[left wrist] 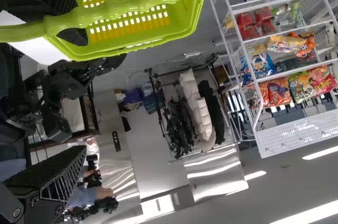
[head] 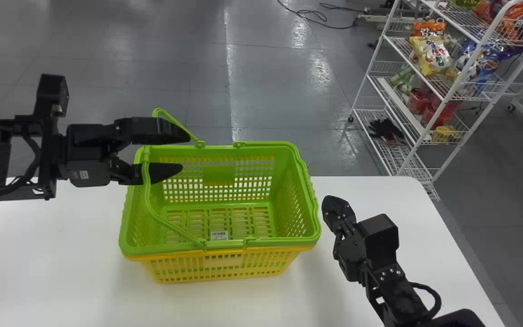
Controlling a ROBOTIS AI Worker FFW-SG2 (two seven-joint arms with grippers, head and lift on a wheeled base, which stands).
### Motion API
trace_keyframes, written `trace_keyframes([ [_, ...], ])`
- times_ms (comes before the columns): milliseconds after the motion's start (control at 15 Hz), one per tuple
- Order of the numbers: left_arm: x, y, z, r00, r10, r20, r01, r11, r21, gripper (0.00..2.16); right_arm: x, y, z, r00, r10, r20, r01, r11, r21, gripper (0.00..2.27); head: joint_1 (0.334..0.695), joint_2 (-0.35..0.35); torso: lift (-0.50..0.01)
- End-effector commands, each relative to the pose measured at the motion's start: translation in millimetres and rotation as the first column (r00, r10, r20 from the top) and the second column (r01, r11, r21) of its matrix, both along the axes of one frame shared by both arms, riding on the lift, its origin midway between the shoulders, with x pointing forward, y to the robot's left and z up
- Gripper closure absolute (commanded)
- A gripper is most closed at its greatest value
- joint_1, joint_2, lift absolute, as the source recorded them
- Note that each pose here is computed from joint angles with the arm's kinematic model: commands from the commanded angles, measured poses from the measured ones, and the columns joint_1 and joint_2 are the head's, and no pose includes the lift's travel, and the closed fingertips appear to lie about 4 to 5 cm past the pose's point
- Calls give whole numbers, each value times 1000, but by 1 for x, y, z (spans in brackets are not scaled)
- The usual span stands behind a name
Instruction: Grasp handle with right gripper to insert into left gripper then lift and swing left to center
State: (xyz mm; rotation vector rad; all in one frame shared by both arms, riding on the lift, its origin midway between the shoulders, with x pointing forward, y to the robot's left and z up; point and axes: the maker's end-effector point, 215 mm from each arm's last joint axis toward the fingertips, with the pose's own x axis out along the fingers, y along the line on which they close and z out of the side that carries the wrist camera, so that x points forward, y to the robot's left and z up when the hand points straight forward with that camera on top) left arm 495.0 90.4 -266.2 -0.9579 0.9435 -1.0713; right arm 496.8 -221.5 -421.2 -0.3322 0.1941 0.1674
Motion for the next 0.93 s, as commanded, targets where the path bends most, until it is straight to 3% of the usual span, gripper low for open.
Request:
trace_keyframes([
  [0,-2,-1,-1,1000,-2,-3,2,1000,-4,120,2,2,-2,1000,3,-7,-3,1000,-3,2115,695,-146,-93],
  [867,-7,-7,4,1000,-15,2,15,1000,-27,120,9,9,-2,1000,9,-16,-8,1000,12,2111,695,-143,-93],
])
